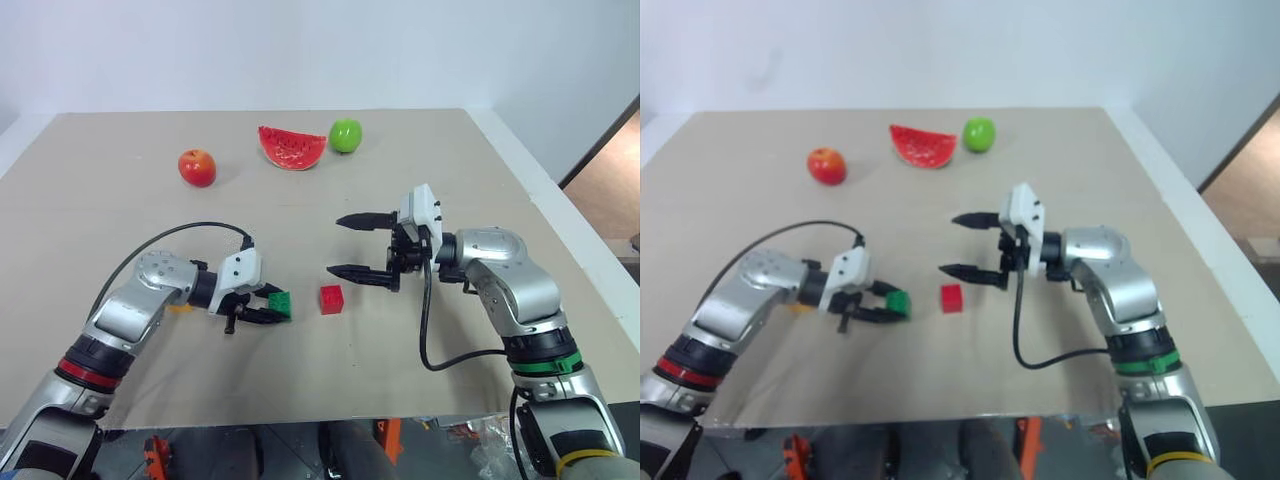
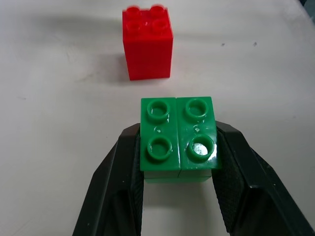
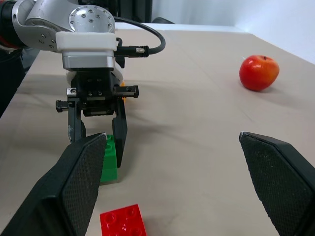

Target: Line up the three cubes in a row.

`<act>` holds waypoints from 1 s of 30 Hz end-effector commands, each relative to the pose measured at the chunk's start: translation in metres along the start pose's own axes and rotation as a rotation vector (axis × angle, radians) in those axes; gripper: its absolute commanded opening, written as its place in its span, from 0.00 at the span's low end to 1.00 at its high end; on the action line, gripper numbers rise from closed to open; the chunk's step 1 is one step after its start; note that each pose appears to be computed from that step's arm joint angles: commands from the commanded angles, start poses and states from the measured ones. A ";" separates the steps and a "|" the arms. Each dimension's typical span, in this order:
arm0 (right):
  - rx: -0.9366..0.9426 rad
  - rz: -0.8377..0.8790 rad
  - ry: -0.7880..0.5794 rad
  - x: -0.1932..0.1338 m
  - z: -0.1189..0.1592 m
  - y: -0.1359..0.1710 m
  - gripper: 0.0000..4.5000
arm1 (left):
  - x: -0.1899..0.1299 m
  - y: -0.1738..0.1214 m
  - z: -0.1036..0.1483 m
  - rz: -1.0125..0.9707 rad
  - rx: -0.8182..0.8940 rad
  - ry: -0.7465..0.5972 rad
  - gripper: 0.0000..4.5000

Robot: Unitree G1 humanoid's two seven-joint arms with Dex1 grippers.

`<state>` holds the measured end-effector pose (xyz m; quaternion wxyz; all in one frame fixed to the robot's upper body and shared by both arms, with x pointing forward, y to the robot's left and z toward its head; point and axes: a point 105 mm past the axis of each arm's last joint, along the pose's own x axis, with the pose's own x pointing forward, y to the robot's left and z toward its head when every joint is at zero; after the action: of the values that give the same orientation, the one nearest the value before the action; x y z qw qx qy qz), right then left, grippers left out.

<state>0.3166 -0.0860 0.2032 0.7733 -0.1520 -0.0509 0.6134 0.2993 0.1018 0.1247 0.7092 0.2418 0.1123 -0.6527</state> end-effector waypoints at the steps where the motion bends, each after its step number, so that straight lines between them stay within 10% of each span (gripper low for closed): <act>1: -0.059 -0.010 -0.024 -0.004 0.013 0.000 1.00 | -0.001 0.004 0.003 0.020 0.031 0.021 0.29; 19: -0.053 -0.002 -0.017 -0.003 0.009 0.002 1.00 | 0.005 0.001 -0.001 0.017 0.012 0.057 0.29; 20: -0.052 -0.002 -0.016 -0.003 0.009 0.002 1.00 | 0.005 0.000 -0.002 0.008 0.014 0.059 0.54; 26: -0.049 0.003 -0.013 -0.003 0.008 0.004 1.00 | -0.001 -0.002 0.005 -0.021 0.064 0.072 0.98; 30: -0.049 0.006 -0.011 -0.004 0.008 0.005 1.00 | -0.019 -0.004 0.014 0.008 0.099 0.099 1.00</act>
<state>0.3140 -0.0876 0.1980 0.7733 -0.1518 -0.0465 0.6138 0.2926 0.1085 0.1252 0.6888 0.2925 0.1410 -0.6482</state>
